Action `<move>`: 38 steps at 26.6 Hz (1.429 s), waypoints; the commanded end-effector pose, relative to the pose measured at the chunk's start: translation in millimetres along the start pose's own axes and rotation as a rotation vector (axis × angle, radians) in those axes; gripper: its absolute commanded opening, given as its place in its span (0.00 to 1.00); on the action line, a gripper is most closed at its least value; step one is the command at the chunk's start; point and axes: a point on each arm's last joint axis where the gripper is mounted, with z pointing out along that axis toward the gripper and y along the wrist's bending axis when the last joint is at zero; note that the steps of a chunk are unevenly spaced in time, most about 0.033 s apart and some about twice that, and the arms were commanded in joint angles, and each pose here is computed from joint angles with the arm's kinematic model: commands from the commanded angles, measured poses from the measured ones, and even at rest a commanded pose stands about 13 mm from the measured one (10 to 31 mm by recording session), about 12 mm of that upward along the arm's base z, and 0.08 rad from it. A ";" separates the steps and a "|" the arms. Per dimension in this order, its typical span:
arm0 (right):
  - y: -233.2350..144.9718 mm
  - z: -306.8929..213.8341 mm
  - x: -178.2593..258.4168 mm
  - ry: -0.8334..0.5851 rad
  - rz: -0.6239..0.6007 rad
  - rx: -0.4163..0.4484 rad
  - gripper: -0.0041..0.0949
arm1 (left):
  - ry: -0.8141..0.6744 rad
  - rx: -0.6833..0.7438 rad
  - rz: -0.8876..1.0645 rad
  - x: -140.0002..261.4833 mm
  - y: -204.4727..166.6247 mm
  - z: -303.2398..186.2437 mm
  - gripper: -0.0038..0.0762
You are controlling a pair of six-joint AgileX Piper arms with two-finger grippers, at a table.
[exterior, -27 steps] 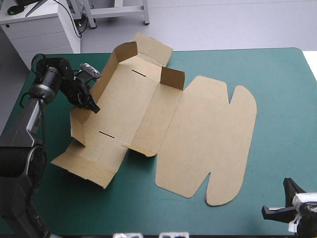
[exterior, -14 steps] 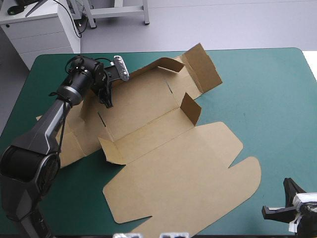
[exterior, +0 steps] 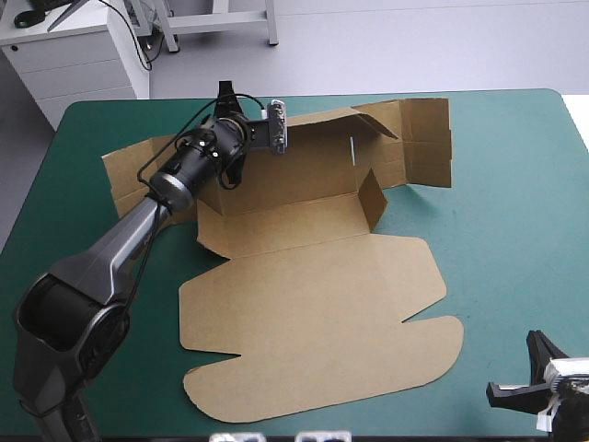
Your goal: Fold the box
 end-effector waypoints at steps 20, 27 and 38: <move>-1.0 -3.0 -12.9 -0.091 -0.004 0.008 0.02 | -0.054 -0.575 0.097 -57.5 -18.8 -83.6 0.04; -1.0 -3.0 -12.9 -0.091 -0.004 0.008 0.02 | -0.066 -0.624 0.063 -42.5 -46.5 -93.0 0.04; -1.0 -3.0 -12.9 -0.091 -0.002 0.008 0.02 | -0.084 -0.561 0.075 -46.2 -73.2 -84.3 0.04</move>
